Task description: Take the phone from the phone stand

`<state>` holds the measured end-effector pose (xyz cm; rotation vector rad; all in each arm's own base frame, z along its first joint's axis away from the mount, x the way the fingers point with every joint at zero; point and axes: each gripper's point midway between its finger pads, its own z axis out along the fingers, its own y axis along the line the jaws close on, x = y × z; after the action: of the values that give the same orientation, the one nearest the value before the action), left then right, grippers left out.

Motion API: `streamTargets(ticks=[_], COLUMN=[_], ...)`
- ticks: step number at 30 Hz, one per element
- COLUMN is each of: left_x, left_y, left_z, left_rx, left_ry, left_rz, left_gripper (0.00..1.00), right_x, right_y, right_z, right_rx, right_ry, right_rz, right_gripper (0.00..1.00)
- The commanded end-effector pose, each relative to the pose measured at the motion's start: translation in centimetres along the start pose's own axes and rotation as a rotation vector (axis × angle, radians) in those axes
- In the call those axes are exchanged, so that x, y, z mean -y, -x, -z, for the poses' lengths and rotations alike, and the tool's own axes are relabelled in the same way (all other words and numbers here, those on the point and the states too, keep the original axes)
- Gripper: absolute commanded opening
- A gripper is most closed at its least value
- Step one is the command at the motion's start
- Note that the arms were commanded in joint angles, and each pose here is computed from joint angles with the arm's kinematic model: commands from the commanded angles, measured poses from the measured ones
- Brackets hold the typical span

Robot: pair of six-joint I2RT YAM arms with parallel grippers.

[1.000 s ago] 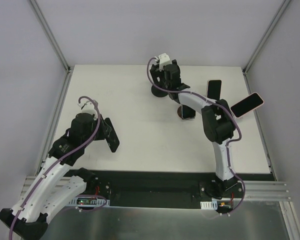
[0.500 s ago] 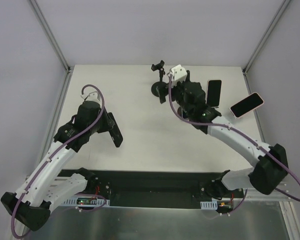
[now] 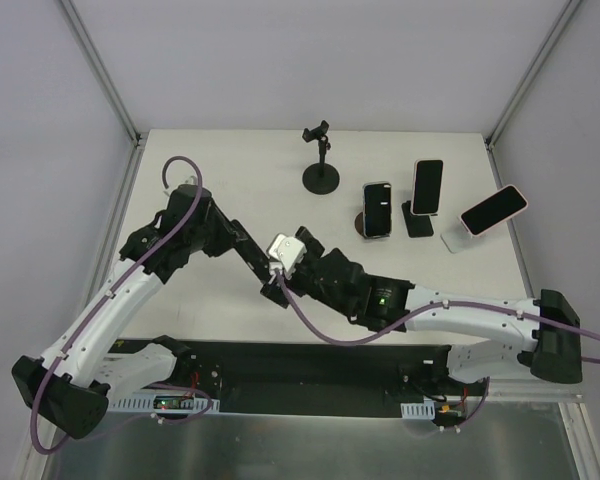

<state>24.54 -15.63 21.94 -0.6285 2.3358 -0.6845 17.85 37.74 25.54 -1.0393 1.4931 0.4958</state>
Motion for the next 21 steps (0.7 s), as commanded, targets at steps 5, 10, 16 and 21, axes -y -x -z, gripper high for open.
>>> streamTargets(ticks=[5, 10, 16, 21], left_x=[4.1, 4.2, 3.5, 3.1], left_y=[0.3, 0.0, -0.6, -0.3], left_z=[1.3, 1.6, 1.5, 1.8], left_rx=[-0.041, -0.054, -0.065, -0.033], left_ry=[-0.119, -0.129, -0.120, -0.122], left_rz=[0.128, 0.145, 0.169, 0.166], left_gripper=[0.00, 0.00, 0.00, 0.33], right_x=[-2.5, -1.5, 0.2, 0.0], right_y=[-0.3, -1.6, -1.6, -1.0], right_z=[-2.1, -3.9, -5.1, -5.0], right_rx=[-0.051, -0.112, -0.134, -0.114], right_ry=[-0.041, -0.175, -0.327, -0.319], right_rz=[0.160, 0.217, 0.256, 0.206], right_gripper=[0.96, 0.96, 0.68, 0.19])
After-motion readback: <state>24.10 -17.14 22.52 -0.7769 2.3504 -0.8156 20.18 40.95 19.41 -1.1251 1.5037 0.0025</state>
